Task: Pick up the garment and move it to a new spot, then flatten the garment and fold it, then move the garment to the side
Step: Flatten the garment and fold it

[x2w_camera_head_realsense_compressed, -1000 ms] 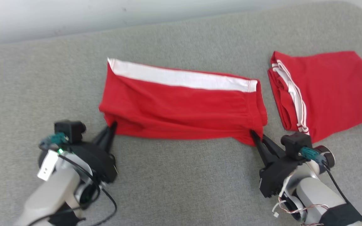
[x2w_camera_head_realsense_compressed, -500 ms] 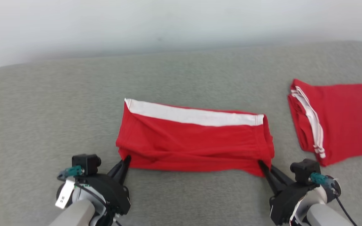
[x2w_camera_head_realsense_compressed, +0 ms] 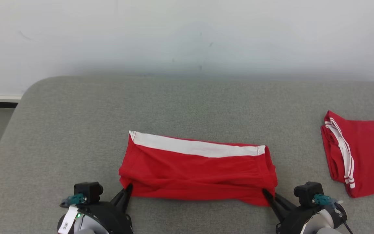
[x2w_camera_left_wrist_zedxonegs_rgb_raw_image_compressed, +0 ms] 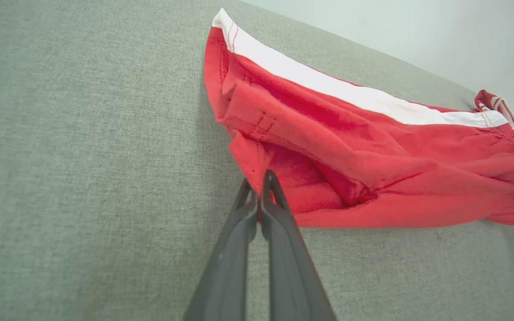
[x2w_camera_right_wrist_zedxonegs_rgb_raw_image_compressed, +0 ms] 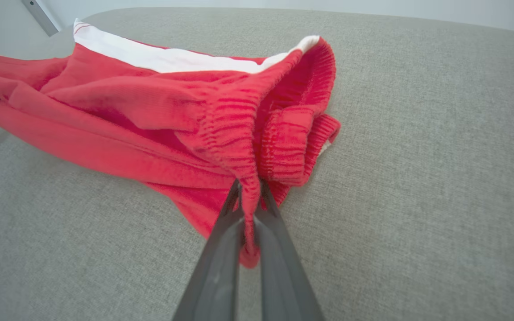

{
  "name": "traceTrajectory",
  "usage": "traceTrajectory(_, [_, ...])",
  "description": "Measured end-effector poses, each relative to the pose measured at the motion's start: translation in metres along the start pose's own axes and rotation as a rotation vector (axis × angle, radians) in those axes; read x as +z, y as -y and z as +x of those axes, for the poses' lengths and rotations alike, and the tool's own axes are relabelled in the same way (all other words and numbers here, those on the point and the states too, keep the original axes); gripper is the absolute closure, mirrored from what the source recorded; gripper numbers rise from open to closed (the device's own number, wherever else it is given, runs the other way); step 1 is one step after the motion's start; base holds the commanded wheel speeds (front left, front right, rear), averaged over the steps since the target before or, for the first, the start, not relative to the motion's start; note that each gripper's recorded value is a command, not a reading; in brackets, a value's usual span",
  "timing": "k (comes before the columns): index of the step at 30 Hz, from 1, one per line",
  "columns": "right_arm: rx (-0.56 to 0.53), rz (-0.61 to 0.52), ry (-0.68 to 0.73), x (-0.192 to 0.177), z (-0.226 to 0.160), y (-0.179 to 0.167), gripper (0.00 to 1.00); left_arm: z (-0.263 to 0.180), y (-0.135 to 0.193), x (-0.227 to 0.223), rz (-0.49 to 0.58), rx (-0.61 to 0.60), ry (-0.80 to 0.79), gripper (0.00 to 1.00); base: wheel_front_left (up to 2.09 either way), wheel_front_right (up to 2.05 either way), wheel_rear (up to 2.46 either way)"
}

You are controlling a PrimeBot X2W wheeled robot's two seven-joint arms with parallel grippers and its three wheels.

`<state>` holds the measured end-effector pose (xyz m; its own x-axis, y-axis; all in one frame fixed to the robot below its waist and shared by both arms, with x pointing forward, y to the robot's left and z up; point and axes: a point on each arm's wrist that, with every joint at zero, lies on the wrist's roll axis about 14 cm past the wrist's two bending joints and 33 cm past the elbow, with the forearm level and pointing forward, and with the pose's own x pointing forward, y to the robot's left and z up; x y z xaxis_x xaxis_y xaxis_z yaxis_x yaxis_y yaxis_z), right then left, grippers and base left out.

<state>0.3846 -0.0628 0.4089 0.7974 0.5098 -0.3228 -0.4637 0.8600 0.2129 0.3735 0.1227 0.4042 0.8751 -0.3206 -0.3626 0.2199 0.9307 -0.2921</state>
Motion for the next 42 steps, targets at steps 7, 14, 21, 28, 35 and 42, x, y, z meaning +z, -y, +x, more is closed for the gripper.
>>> traceTrajectory(7, [0.055, -0.011, -0.022, 0.001, 0.001, -0.023, 1.00, -0.020, -0.014, -0.012, -0.048, 0.059, 0.004, 1.00, 0.00, 0.00, 0.00])
traceTrajectory(14, [0.041, 0.008, -0.059, -0.008, -0.006, -0.019, 1.00, -0.017, -0.009, -0.017, -0.059, 0.052, -0.007, 1.00, 0.00, 0.00, 0.00])
traceTrajectory(21, [0.017, 0.061, -0.075, -0.015, -0.013, -0.013, 0.00, -0.011, -0.002, -0.015, -0.059, 0.030, -0.008, 0.64, 0.00, 0.00, 0.00])
traceTrajectory(28, [0.006, 0.129, 0.001, 0.001, -0.018, -0.010, 0.00, -0.016, -0.006, -0.017, -0.057, 0.051, -0.007, 0.00, 0.00, 0.00, 0.00])
traceTrajectory(35, [0.006, 0.194, 0.066, 0.008, -0.034, -0.010, 0.00, -0.033, -0.021, -0.025, -0.072, 0.104, -0.001, 0.00, 0.00, 0.00, 0.00])
traceTrajectory(42, [0.009, 0.206, 0.192, 0.038, -0.045, -0.004, 0.00, -0.047, -0.041, -0.008, -0.076, 0.171, 0.071, 0.00, 0.00, 0.00, 0.00])
